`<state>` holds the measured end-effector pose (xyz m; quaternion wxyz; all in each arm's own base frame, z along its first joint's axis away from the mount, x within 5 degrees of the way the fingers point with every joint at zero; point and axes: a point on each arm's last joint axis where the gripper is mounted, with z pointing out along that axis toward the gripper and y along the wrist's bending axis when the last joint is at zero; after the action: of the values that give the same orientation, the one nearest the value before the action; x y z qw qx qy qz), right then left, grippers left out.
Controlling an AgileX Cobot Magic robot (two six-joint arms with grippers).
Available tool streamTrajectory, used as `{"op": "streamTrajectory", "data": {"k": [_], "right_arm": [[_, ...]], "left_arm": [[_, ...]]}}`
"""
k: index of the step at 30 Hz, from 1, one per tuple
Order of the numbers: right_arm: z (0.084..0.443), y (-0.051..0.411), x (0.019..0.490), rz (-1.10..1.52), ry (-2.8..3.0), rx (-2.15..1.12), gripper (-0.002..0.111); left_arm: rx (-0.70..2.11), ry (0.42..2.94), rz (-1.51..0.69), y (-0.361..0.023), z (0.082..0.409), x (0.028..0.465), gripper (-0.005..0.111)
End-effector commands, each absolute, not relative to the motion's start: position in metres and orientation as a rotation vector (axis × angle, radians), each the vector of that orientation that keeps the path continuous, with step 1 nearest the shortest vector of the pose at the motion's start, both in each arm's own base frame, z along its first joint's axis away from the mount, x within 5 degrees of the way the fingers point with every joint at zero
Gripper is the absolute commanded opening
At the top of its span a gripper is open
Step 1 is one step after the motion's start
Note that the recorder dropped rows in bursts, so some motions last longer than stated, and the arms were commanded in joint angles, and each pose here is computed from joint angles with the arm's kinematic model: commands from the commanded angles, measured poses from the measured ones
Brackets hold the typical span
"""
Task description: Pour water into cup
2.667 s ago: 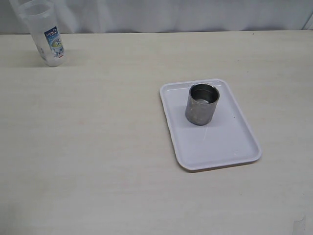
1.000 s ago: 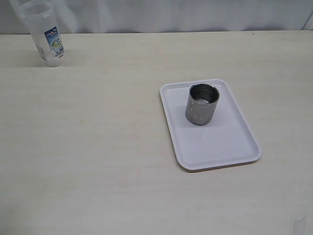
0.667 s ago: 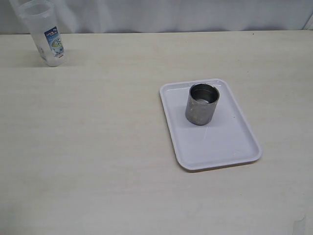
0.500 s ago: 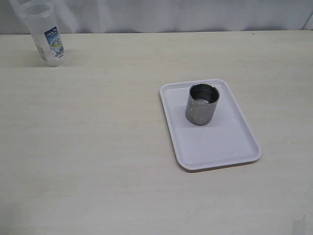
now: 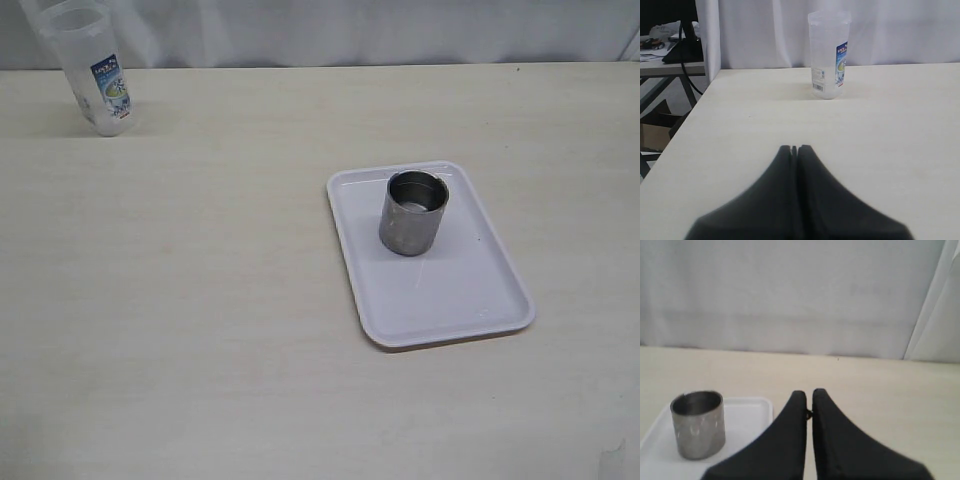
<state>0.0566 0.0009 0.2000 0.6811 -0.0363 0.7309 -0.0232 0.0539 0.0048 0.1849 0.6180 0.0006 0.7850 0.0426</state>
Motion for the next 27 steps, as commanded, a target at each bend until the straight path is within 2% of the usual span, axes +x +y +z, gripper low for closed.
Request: {"op": "streamTrajectory", "data": {"k": [1,27], "right_arm": [[0.1872,0.0003,0.0546,-0.054,1.769,-0.081,0.004],[0.1837,-0.0003,0.0539,-0.066,1.809,-0.087,0.004]], "left_arm": [[0.003,1.793,0.09,0.0044,0.1853,0.0541,0.0],[0.003,1.793,0.09,0.0044,0.1853,0.0541,0.0]]}}
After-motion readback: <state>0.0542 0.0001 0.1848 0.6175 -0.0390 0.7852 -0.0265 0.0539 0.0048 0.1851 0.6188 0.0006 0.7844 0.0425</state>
